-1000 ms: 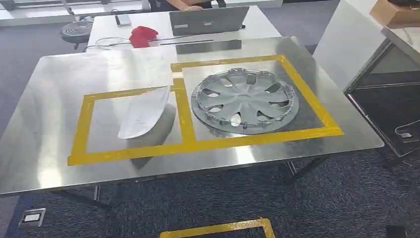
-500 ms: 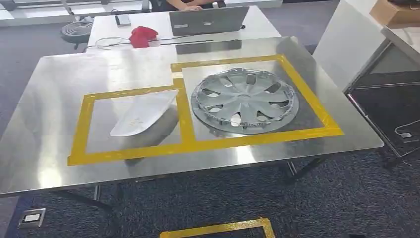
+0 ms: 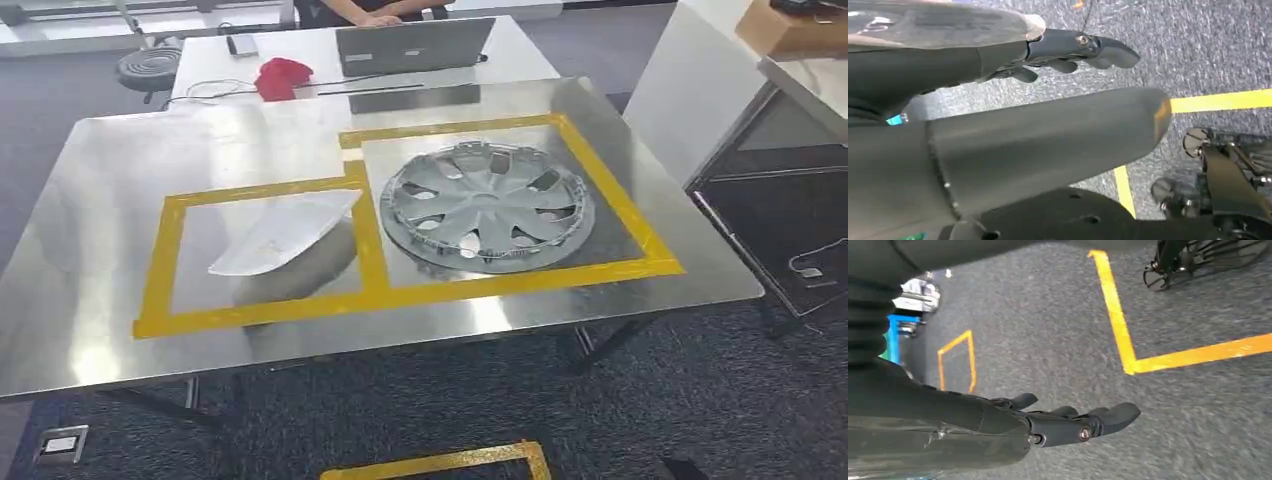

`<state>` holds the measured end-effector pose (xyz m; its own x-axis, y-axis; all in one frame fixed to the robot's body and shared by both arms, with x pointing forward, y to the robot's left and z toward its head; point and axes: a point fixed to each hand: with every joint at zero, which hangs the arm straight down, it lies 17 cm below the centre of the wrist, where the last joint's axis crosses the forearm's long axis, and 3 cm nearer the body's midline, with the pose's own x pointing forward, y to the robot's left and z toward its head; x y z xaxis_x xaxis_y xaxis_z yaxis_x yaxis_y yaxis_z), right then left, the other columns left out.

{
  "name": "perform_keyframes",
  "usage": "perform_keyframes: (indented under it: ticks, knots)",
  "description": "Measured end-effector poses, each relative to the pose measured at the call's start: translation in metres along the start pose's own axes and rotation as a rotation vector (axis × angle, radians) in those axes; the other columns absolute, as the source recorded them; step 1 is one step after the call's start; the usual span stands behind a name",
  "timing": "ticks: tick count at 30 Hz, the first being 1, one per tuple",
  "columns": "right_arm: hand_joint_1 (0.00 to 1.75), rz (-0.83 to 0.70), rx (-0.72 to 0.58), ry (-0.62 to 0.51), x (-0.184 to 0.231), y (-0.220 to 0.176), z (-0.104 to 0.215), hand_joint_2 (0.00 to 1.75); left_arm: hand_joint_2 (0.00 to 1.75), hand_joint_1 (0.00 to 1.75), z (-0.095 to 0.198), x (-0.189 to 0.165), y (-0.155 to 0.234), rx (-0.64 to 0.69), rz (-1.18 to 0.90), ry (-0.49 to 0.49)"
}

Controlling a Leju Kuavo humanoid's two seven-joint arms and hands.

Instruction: Take the parts from the cabinet and place them on the table.

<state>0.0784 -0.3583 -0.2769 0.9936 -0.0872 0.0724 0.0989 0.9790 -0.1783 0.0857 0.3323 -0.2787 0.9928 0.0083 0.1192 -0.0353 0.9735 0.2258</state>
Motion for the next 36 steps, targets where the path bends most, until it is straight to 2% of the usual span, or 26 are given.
perform_keyframes:
  ticks: [36]
  knots:
    - [0.00,0.004,0.032,-0.028,0.005,0.014,0.002,0.00,0.00,0.00,0.000,0.000,-0.002,-0.008,-0.006,0.004]
